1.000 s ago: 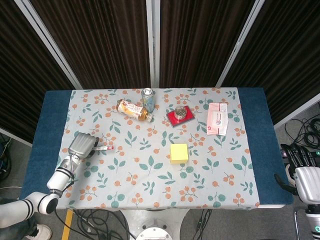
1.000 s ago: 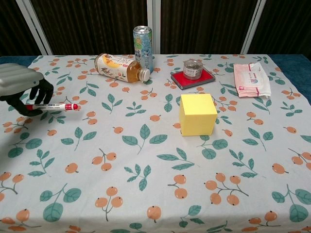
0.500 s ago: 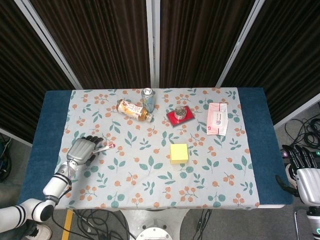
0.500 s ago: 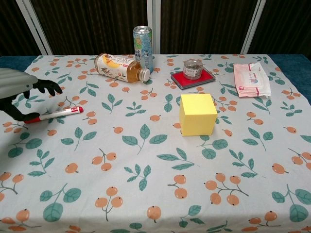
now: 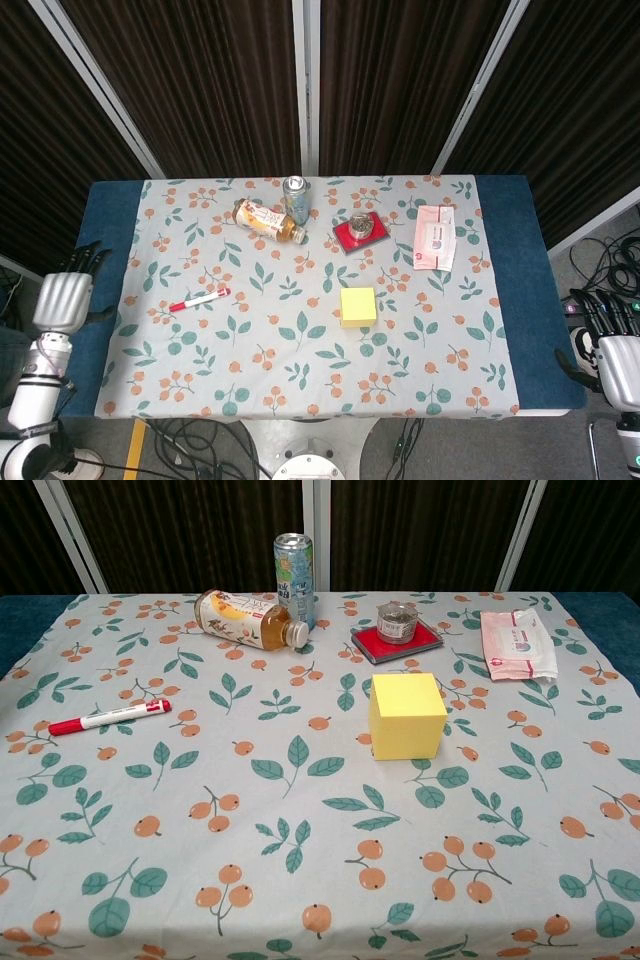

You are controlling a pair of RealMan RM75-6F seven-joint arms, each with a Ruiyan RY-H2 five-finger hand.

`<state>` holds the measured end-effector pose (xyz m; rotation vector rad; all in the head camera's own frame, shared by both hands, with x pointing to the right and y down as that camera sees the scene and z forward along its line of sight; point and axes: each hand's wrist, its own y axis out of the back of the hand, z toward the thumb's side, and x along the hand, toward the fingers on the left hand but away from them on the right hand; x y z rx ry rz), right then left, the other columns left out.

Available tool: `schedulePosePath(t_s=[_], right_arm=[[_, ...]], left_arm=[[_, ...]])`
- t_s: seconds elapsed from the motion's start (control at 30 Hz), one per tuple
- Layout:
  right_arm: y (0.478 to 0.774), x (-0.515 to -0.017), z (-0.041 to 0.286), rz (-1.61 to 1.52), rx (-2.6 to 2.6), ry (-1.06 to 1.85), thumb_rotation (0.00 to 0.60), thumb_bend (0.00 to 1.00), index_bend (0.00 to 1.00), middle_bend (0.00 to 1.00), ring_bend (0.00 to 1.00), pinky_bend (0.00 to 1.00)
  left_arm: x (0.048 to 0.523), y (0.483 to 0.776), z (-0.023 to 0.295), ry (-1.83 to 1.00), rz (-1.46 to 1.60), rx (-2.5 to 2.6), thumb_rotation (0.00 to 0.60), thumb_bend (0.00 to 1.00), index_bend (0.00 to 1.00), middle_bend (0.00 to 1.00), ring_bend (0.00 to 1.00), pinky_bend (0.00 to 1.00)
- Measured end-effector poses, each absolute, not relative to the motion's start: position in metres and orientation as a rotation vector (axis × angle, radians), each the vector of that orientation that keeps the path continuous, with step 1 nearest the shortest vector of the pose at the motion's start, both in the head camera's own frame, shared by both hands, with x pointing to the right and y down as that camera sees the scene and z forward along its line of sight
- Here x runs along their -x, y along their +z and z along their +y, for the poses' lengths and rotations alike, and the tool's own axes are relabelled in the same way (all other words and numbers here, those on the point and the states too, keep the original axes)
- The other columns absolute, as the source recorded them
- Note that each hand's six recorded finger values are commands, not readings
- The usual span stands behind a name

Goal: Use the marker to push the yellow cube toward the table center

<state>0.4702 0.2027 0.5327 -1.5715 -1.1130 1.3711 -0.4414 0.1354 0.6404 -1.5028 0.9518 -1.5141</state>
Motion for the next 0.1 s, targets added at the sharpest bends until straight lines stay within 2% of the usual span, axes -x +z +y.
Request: schedulePosePath(t_s=[0.1], right_arm=[[0.533,-0.469,0.203,-1.109,1.569,1.368,0.6,0.2,0.0,0.1,0.0,0.0]], left_arm=[[0.457,0.63,0.157,-1.543,0.962,1.463,0.6,0.12,0.21,0.19,0.13,0.27]])
